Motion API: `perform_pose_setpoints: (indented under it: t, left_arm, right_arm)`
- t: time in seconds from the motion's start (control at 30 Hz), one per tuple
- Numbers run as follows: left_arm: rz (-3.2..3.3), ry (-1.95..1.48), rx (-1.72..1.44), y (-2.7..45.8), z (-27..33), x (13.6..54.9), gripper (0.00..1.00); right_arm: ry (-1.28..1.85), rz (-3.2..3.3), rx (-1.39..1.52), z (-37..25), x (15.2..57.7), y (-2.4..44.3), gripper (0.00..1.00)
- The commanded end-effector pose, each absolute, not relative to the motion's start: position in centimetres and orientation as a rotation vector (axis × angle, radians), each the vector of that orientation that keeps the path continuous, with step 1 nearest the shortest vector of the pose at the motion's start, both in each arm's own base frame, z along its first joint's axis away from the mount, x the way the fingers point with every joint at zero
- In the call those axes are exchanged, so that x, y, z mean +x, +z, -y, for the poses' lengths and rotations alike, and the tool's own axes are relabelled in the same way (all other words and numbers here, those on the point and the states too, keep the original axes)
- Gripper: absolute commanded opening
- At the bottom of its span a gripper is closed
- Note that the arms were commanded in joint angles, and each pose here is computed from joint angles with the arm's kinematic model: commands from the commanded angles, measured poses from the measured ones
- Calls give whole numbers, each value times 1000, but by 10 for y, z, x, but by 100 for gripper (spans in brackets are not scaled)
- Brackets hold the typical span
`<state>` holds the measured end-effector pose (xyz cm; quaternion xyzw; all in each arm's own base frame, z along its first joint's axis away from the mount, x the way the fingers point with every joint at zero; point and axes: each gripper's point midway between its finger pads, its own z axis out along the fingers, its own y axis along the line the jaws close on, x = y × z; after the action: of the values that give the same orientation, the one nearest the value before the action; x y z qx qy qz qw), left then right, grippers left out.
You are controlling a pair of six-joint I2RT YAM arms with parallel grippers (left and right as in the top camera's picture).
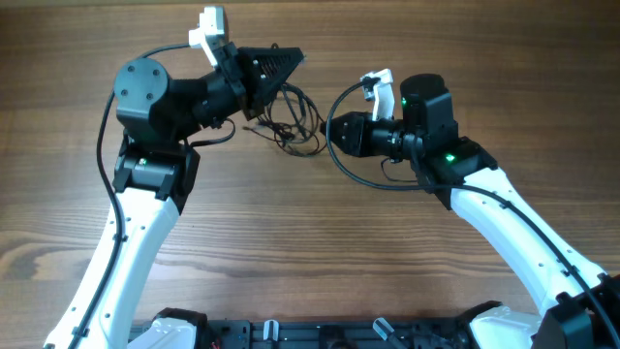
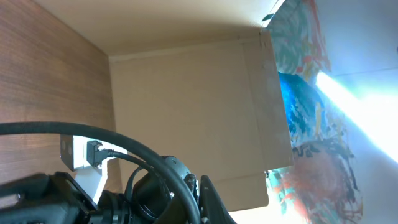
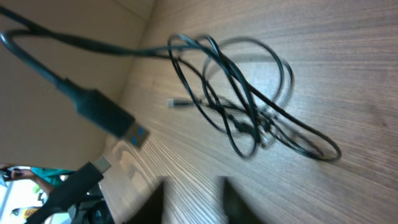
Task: Untangle cables
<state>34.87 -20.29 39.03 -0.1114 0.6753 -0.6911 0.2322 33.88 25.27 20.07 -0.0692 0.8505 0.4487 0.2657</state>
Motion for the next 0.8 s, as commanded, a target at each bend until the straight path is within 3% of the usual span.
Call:
perform_pose_setpoints:
  t: [0.0,0.13,0.3,0.43,0.53,0.67,0.77]
  left_arm:
    - [-1860,-1925,-264,396,207,340,4]
    - [-1863,-1942,-232,398,215,335,4]
    - [-1854,-1948,-217,401,217,333,4]
    - [-1868,-1958,-199,400,219,330,4]
    - [-1898,-1966,-210,395,220,328,4]
    - [-1893,-1939,-178,394,220,329,4]
    - [-1965,-1832,-195,367,218,336,4]
  right_arm:
    - [1175,-2305,-172,-251,341,198,65]
    - [1094,-2401,-103,-244,343,170,65]
    - [1136,-2456,-95,-263,340,148,54]
    - [1042,-2459,-8,-258,352,139,21]
    - [1054,-2412,-19,-260,358,146,4]
    - [1110,-2395,-56,-266,355,154,4]
    - [1221,-2248,-143,-273,353,202,4]
